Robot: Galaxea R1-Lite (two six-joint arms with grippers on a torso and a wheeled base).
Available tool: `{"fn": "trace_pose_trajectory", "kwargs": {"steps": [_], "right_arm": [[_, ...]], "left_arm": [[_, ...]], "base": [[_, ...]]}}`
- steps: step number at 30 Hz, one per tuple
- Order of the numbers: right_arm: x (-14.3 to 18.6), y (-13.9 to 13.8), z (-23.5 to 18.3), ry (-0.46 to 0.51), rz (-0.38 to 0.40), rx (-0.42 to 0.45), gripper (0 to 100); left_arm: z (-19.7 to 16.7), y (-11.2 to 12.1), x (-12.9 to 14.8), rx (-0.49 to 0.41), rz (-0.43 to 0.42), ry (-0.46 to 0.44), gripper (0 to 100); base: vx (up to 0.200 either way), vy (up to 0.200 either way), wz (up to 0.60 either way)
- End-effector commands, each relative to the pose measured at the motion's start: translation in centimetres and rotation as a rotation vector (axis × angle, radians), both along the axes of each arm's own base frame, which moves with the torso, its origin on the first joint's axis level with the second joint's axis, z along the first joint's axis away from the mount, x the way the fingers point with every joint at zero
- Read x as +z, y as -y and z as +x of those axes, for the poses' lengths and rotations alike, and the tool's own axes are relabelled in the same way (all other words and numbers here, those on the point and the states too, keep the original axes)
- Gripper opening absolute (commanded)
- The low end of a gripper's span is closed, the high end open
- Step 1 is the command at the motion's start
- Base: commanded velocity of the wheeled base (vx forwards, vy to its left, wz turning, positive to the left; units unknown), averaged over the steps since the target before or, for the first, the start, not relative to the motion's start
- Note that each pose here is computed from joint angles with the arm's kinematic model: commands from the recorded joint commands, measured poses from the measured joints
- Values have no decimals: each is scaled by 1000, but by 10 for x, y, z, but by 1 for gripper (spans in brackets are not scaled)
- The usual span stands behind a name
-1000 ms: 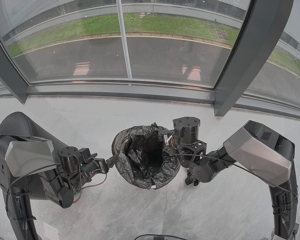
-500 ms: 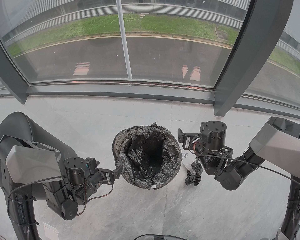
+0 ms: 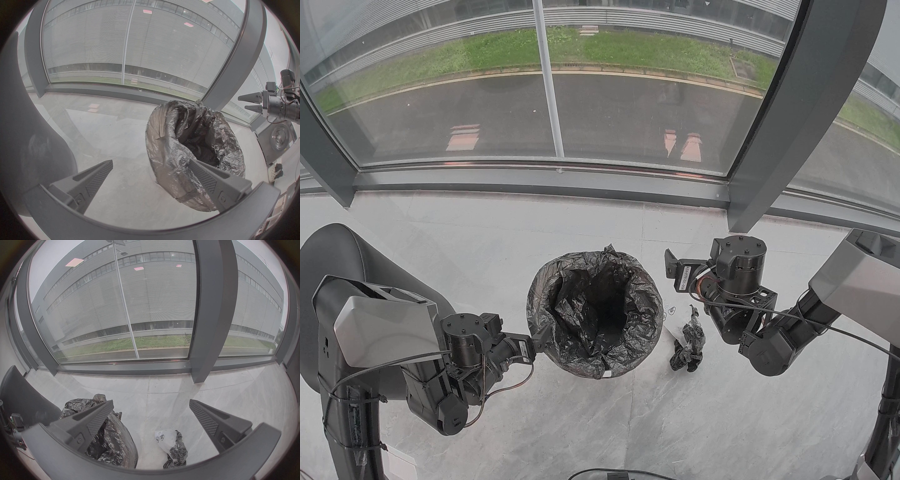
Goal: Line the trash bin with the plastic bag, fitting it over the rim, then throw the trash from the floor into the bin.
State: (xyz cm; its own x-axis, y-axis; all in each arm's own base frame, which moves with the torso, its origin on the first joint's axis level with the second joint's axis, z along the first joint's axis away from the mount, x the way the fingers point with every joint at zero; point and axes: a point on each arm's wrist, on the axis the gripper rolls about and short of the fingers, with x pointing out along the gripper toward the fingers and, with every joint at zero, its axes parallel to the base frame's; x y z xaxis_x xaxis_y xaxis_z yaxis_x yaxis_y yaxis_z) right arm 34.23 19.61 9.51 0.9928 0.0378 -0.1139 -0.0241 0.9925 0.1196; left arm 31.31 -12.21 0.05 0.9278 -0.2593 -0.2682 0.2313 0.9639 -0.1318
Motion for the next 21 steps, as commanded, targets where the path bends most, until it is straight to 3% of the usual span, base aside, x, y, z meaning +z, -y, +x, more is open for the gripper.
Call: {"fn": "trace_pose_trajectory", "kwargs": {"steps": [1,21], "right_arm": [[-4,-1,1,-6,-4,0,100],[-10,-2,4,-16,-11,0,100]], "left_arm": [[1,-5,-3,16,2,-12,100],[-3,-12,-6,35,-1,-38,100]], "base": [[0,0,0],[0,0,0]]}}
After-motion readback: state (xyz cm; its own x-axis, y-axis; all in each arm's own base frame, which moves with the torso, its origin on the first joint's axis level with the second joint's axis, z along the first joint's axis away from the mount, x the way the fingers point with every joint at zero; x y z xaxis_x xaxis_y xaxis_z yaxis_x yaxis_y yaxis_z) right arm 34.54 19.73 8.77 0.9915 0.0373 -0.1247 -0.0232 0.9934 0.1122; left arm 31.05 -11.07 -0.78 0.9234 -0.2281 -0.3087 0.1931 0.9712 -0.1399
